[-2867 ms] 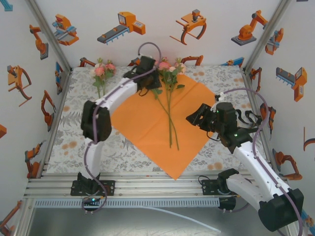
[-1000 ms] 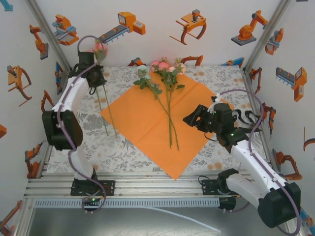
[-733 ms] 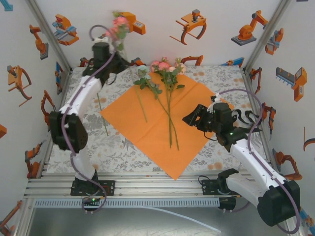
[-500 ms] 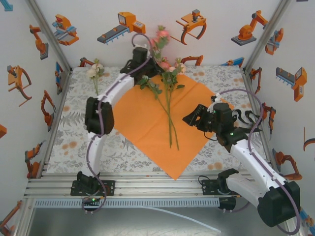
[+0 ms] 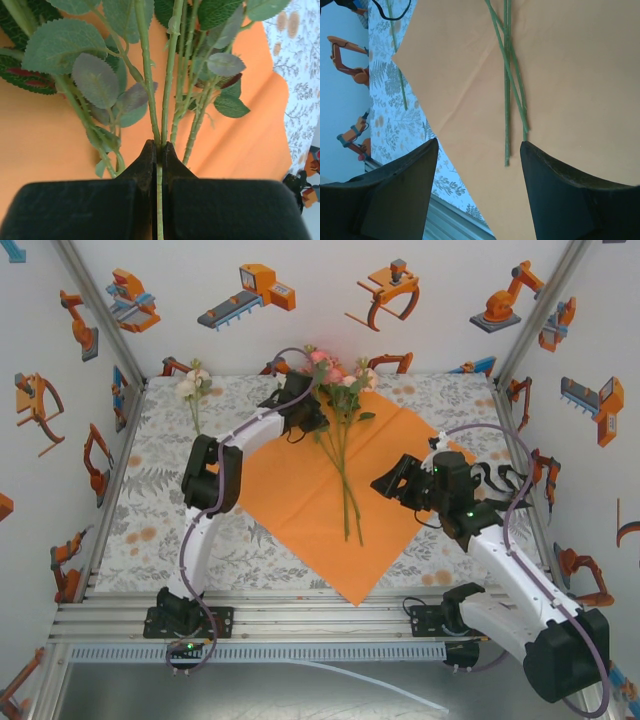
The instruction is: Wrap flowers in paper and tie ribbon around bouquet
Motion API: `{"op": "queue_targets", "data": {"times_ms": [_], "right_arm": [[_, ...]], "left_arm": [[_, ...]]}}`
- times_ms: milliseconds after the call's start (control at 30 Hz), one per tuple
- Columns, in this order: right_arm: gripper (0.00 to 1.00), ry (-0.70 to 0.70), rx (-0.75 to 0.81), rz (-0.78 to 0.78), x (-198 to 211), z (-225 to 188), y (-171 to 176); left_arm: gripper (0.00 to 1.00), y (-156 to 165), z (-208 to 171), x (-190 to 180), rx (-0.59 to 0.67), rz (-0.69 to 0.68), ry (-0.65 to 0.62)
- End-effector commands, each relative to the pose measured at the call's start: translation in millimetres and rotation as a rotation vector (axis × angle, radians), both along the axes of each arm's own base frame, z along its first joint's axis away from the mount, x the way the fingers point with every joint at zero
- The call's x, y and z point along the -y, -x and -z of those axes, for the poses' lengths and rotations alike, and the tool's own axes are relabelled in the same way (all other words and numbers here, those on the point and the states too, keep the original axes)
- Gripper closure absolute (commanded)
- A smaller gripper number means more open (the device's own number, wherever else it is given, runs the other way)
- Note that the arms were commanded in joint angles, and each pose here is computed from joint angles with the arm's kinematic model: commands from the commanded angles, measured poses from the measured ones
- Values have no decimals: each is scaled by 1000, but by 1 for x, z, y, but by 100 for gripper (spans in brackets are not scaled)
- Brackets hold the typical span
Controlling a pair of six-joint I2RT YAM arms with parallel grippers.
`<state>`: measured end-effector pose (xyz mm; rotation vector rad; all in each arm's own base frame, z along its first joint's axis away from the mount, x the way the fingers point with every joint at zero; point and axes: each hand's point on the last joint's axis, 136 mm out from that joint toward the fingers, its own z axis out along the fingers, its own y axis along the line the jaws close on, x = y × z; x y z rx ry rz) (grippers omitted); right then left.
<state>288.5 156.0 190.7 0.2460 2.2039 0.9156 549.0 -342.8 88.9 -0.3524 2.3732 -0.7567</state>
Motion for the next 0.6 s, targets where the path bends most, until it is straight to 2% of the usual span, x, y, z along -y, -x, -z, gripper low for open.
{"op": "queue_targets", "data": {"times_ms": [0, 100, 400, 567], "right_arm": [[38, -29, 16, -13, -7, -6, -3], [38, -32, 17, -9, -6, -8, -2], [38, -31, 25, 6, -3, -11, -2], [38, -30, 30, 1, -4, -12, -3]], "left_arm": [[99, -8, -29, -3, 40, -37, 66], [81, -8, -32, -1, 45, -33, 77], [68, 5, -85, -10, 131, -7, 80], [66, 16, -134, -61, 237, -44, -24]]}}
